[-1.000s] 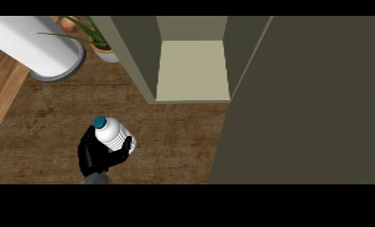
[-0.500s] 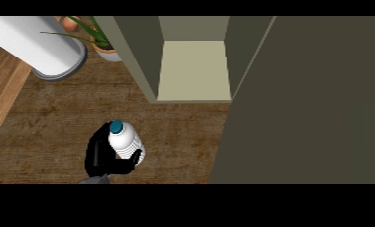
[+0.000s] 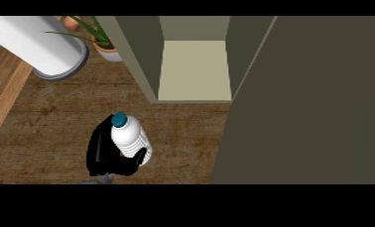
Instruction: Pick up the bottled water, place it into the cabinet and close the cabinet
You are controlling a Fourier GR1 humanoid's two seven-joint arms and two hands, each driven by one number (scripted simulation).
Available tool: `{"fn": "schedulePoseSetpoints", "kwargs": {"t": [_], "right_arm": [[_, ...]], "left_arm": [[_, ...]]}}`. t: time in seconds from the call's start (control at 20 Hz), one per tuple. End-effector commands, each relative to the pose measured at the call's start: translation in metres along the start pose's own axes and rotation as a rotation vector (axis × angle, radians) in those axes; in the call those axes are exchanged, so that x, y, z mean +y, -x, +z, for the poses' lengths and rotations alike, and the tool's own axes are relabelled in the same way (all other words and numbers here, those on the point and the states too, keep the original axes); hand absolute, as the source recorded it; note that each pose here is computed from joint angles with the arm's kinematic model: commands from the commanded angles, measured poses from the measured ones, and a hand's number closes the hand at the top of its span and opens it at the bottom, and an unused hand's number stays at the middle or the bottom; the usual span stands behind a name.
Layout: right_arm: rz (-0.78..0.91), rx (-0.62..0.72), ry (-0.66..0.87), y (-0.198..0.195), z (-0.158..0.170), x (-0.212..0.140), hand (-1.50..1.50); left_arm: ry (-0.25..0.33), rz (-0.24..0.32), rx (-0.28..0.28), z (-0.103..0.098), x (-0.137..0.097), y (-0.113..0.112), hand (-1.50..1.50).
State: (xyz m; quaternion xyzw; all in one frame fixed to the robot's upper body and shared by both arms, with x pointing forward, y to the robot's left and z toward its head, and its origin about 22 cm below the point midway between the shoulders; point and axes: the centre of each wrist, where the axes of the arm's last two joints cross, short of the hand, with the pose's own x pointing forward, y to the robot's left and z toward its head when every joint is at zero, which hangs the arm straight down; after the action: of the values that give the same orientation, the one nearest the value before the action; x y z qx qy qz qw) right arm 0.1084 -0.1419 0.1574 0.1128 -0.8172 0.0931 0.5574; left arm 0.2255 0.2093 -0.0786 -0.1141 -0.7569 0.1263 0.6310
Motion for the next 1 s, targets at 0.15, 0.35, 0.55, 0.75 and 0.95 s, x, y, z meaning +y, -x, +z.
{"fn": "schedulePoseSetpoints", "kwargs": {"t": [0.15, 0.35, 0.55, 0.75, 0.95], "right_arm": [[0.013, -0.053, 0.002, -0.017, 0.013, -0.002, -1.5], [-0.007, -0.056, 0.011, -0.035, 0.023, -0.003, -1.5], [0.009, -0.062, 0.02, -0.015, 0.013, -0.005, -1.5], [0.007, -0.059, 0.02, -0.026, 0.012, -0.005, -1.5], [0.017, -0.066, 0.009, -0.015, 0.014, -0.005, -1.5]], "left_arm": [[0.042, -0.023, -0.032, -0.025, -0.048, -0.048, 1.5], [0.048, -0.039, -0.081, -0.036, -0.068, -0.042, 1.5], [0.065, -0.032, -0.052, -0.036, -0.105, -0.058, 1.5], [0.055, -0.061, -0.056, -0.065, -0.109, -0.066, 1.5], [0.066, -0.076, -0.085, -0.08, -0.148, -0.067, 1.5]]}}
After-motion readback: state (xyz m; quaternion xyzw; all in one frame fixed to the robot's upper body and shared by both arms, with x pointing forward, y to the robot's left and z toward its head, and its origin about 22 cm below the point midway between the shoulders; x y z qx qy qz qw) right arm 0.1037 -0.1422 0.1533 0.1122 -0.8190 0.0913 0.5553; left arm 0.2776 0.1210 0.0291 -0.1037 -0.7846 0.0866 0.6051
